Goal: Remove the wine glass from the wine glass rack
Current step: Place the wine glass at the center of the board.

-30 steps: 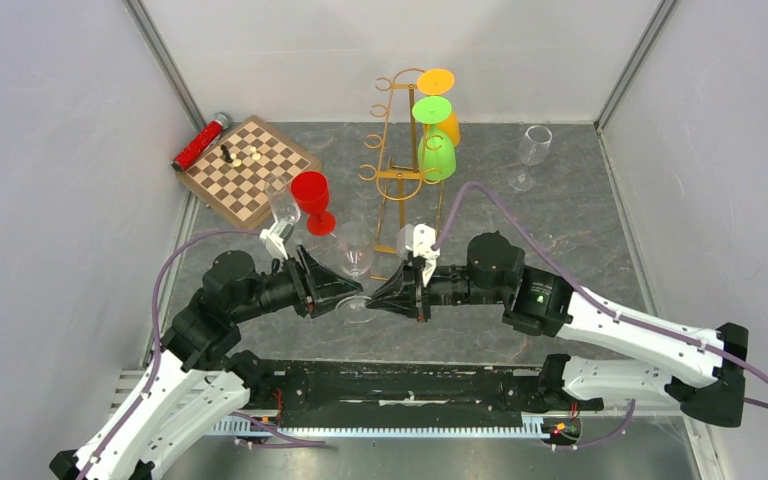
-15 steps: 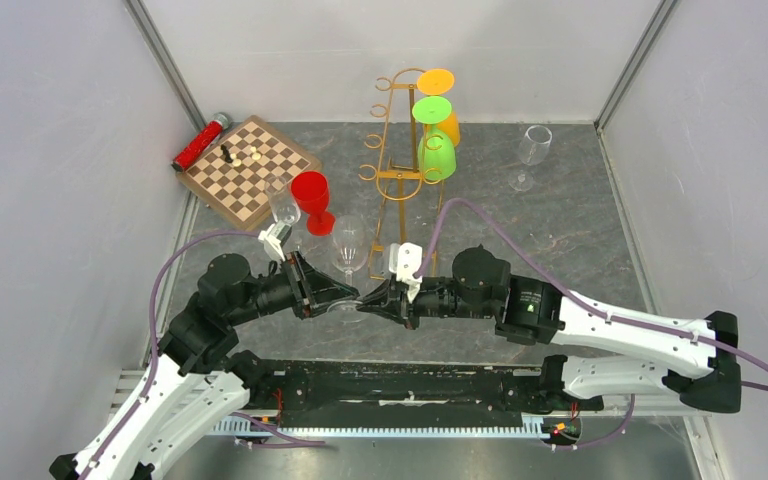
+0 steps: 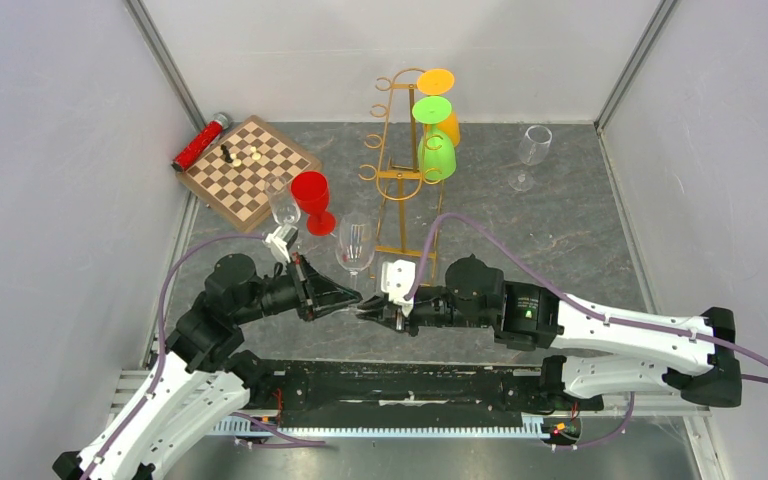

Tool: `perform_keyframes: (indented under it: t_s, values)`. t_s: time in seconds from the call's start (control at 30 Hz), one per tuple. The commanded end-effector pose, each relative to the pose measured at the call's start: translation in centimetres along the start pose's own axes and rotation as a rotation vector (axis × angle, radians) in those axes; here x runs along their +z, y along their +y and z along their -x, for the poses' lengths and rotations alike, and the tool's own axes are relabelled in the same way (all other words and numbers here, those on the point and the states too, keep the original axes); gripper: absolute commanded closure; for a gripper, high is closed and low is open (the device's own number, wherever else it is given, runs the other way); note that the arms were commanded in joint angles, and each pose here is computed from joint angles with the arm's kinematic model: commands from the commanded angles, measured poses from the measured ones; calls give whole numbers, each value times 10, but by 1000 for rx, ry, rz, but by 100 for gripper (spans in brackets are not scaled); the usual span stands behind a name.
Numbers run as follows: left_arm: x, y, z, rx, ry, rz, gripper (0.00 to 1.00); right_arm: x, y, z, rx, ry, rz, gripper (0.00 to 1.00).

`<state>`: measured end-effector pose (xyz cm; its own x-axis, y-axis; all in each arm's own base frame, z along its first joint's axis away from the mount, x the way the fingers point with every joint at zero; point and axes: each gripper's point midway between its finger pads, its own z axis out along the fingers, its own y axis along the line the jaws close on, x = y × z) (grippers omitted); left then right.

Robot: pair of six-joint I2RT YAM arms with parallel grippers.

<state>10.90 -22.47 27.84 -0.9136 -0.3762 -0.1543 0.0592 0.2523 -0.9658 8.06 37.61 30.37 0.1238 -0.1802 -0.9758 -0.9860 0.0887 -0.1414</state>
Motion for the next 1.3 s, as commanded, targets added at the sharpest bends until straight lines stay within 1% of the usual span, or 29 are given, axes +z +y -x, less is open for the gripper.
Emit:
perform_keyframes:
  t_s: [0.0,0.1,0.2,0.3,0.47,0.57,0.67,0.7,0.9,1.03,1.27]
  values:
    - [-3,-24,-4,77,32,-106,98,-7,4,48,-33,-120,29,74]
    - [-3,-26,-6,111,52,-112,98,-15,5,50,-25,-112,32,55]
    - [-5,-23,-10,144,75,-95,98,-25,2,54,-1,-102,10,44]
    - [-6,-16,-17,171,115,-82,98,-34,-2,58,32,-83,-21,39]
    - [-10,-5,-35,228,228,-95,98,-45,-16,60,98,-40,-107,34]
    - [-16,3,-46,273,290,-93,98,-47,-28,56,139,15,-185,33]
    - [-22,8,-55,311,329,-104,98,-48,-35,51,166,65,-223,30]
    - [-24,8,-58,320,346,-115,98,-49,-37,51,167,71,-232,29]
    - [-41,13,-76,416,435,-166,98,-61,-47,64,288,25,-273,24]
    - [-54,8,-87,478,466,-229,98,-66,-48,72,362,1,-245,26]
    - [-69,11,-99,546,512,-270,98,-66,-43,74,497,-7,-88,26]
